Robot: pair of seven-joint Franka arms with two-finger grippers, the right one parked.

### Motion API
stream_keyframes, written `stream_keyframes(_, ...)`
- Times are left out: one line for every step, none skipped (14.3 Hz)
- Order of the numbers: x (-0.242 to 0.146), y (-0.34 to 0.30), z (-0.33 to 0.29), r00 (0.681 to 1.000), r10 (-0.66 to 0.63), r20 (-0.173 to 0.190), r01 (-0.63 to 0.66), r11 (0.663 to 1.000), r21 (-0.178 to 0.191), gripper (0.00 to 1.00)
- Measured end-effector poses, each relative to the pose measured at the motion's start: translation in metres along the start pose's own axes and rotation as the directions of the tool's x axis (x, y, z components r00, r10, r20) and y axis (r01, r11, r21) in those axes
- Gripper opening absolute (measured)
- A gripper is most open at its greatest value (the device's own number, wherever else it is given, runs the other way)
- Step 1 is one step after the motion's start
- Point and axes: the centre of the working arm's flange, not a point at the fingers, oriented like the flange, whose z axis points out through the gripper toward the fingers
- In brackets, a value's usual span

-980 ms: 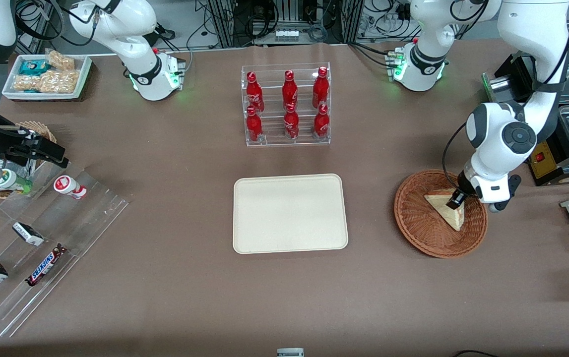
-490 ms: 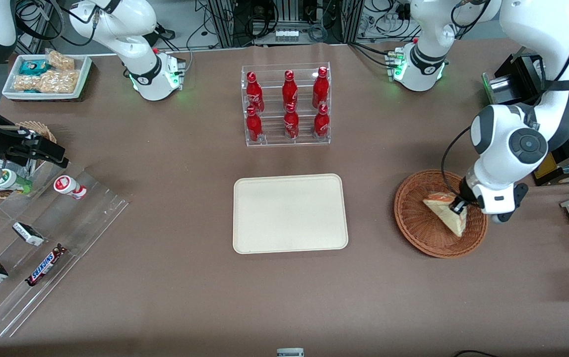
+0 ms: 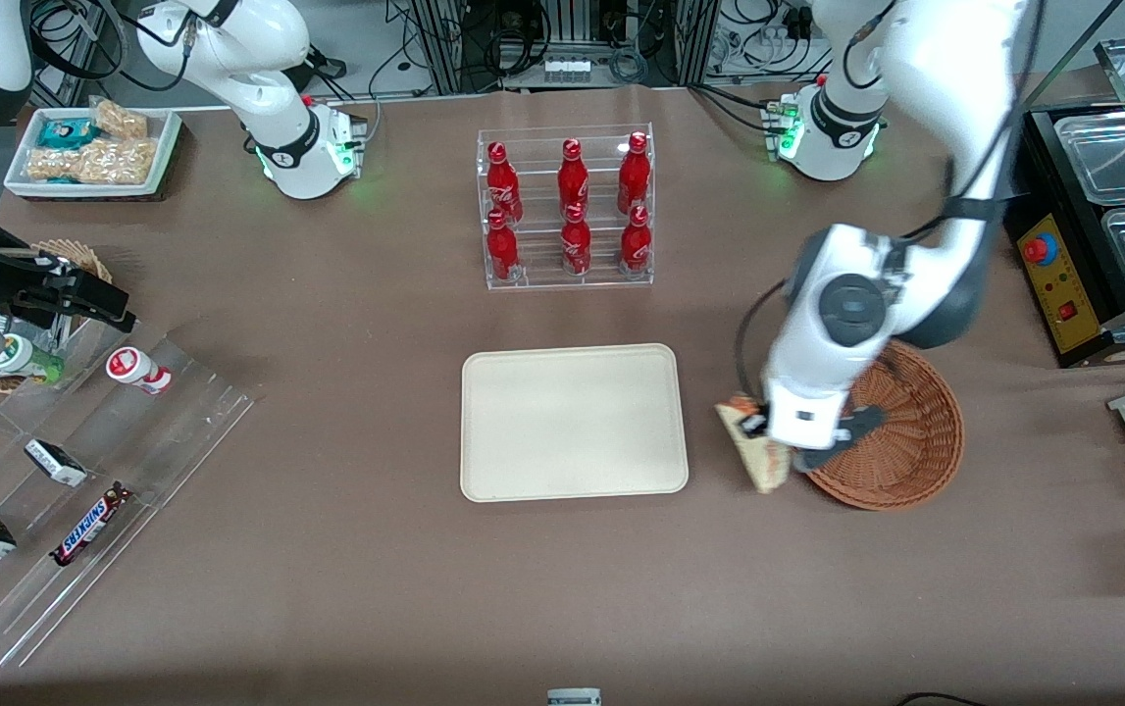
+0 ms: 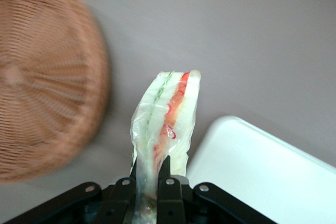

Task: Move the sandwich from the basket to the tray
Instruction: 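Carry the sandwich over the cream tray and lower it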

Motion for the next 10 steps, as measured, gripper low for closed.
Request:
stream_keyframes(-0.018, 0.025, 0.003, 0.999, 0.043, -0.003, -0.043, 0.999, -0.009, 0.13)
stream_keyframes(-0.039, 0.05, 0.007, 0.996, 0.088, -0.007, -0.088, 0.996, -0.017, 0.13)
stream_keyframes(-0.061, 0.074, 0.011, 0.991, 0.133, -0.011, -0.133, 0.991, -0.023, 0.13)
stream_keyframes(-0.083, 0.095, 0.017, 0.985, 0.174, -0.017, -0.174, 0.984, -0.027, 0.13)
stream_keyframes(-0.101, 0.113, 0.023, 0.979, 0.202, -0.026, -0.202, 0.979, -0.028, 0.13)
stream_keyframes(-0.117, 0.128, 0.028, 0.974, 0.222, -0.036, -0.223, 0.974, -0.027, 0.13)
stream_keyframes(-0.131, 0.141, 0.035, 0.968, 0.245, -0.046, -0.246, 0.969, -0.025, 0.13)
stream_keyframes(-0.145, 0.152, 0.042, 0.961, 0.27, -0.054, -0.271, 0.962, -0.02, 0.13)
stream_keyframes(-0.158, 0.16, 0.051, 0.954, 0.293, -0.057, -0.294, 0.956, -0.014, 0.13)
stream_keyframes(-0.169, 0.166, 0.058, 0.949, 0.311, -0.056, -0.312, 0.95, -0.008, 0.13)
